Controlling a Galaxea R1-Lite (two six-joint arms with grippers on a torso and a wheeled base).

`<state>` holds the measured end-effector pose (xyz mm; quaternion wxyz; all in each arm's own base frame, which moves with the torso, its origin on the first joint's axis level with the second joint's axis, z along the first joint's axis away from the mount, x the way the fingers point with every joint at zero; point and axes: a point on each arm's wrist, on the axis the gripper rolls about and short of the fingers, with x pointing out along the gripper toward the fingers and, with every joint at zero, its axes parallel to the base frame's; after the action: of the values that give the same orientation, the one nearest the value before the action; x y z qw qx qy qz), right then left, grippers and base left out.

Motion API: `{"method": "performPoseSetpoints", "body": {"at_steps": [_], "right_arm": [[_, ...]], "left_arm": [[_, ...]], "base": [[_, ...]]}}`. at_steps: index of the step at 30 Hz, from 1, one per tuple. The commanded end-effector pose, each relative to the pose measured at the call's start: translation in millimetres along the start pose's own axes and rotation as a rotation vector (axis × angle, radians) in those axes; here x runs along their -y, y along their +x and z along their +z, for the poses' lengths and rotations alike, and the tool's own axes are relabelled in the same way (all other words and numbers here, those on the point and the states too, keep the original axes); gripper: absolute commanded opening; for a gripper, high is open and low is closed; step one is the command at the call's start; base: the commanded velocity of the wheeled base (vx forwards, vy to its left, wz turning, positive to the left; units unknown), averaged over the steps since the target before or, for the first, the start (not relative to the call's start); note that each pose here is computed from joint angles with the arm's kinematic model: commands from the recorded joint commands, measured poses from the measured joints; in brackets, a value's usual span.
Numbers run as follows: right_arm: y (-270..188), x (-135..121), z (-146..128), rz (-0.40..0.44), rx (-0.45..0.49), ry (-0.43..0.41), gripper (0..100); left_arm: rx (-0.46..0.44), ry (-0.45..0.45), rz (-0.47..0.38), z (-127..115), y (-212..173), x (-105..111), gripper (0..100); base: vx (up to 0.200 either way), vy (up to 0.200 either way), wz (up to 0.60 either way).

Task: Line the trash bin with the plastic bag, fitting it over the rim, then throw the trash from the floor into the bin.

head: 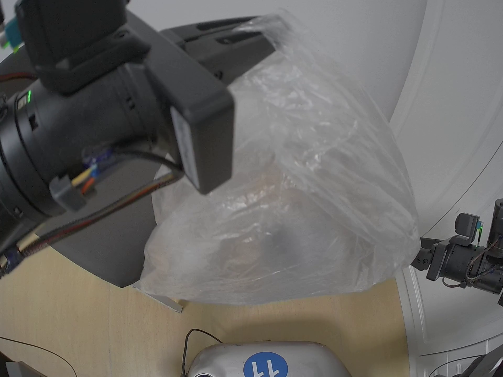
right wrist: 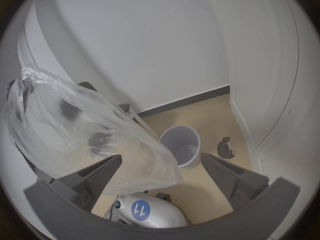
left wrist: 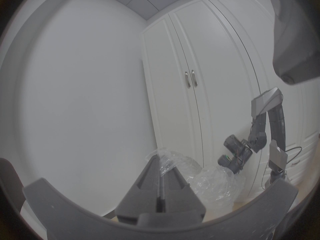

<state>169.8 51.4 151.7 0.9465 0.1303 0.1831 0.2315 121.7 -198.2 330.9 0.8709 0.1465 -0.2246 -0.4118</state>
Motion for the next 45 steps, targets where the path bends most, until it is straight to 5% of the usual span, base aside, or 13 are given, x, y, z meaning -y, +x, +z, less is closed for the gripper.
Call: {"method": "performPoseSetpoints", "body": {"at_steps": [1, 12, 17, 39, 45], "right_arm": [[11.3, 4.8, -8.0, 0.002, -0.059, 0.02, 100], [18.9, 14.0, -3.0, 0.11, -0.077, 0.187, 100], [26.4, 26.3, -2.6, 0.166, -0.014, 0.245, 100], [38.0, 37.9, -10.8, 0.239, 0.174, 0.293, 100], [40.3, 40.0, -15.7, 0.231, 0.154, 0.31, 100]], "left_arm": [[0.04, -0.008, 0.009, 11.6, 2.1, -2.8, 0], [0.054, -0.012, 0.005, 15.2, -2.4, -2.8, 0], [0.069, -0.018, -0.001, 19.5, -6.0, -2.4, 0], [0.082, -0.041, 0.0, 22.9, -3.4, -3.5, 0], [0.082, -0.043, -0.008, 22.9, -2.8, -1.4, 0]], "base": [[0.0, 0.0, 0.0], [0.0, 0.0, 0.0], [0.0, 0.0, 0.0], [0.0, 0.0, 0.0], [0.0, 0.0, 0.0]]}}
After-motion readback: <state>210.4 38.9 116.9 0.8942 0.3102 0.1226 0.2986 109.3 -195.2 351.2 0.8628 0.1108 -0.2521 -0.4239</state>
